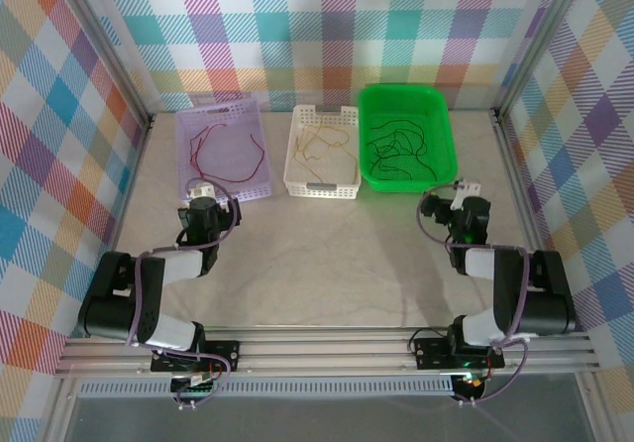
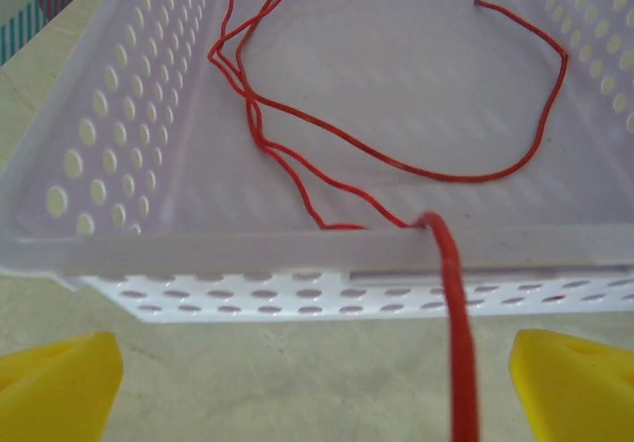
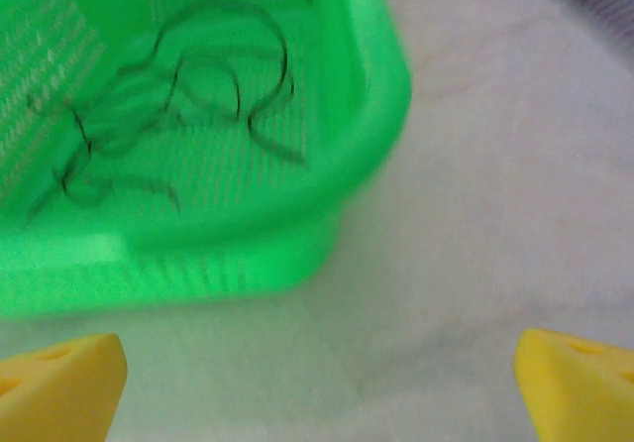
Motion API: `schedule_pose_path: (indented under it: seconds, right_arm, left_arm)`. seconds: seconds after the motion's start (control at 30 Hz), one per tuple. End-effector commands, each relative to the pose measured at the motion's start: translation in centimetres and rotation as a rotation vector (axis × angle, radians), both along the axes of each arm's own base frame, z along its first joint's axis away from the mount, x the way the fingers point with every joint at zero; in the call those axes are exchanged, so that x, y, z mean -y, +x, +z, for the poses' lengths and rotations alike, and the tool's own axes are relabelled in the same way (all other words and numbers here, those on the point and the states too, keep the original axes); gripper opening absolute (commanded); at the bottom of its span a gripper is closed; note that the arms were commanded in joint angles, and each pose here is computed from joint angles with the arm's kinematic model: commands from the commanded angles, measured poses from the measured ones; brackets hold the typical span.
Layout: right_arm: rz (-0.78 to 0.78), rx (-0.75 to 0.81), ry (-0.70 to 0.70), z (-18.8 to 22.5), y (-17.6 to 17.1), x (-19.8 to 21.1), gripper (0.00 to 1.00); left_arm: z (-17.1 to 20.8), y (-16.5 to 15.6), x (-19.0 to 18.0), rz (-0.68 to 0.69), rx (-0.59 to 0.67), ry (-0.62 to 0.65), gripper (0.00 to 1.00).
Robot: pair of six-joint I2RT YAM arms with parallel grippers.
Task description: Untangle the cables
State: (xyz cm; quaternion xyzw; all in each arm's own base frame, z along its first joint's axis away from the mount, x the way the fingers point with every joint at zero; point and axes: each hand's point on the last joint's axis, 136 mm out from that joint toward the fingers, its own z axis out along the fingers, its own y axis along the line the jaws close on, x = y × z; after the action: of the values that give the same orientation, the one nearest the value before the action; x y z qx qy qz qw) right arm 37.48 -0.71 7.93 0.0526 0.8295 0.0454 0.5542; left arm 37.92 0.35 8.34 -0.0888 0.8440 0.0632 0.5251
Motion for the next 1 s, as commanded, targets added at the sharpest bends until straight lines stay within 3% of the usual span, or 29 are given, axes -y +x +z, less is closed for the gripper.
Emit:
schedule_pose_path:
  seconds: [0.0, 0.43, 0.57, 0.97]
  right_arm:
    - [0.087, 0.103, 0.002, 2.0, 0.7, -1.4, 1.00]
    - [0.055, 0.045, -0.054, 1.5, 2.1, -1.7, 1.00]
    - [0.069, 0.033, -0.059, 1.4, 2.2, -1.9, 1.00]
    - [0.071, 0.033, -0.057, 1.4, 2.2, -2.0, 1.00]
  left_arm:
    - [0.4, 1.2, -0.2, -0.016, 0.074, -0.009, 1.00]
    - [-0.1, 0.9, -1.0, 0.004, 0.097, -0.040, 1.00]
    - [-0.5, 1.9, 1.2, -0.132, 0.046, -0.046, 1.00]
    - [-0.4, 1.8, 1.2, -0.135, 0.047, -0.047, 1.00]
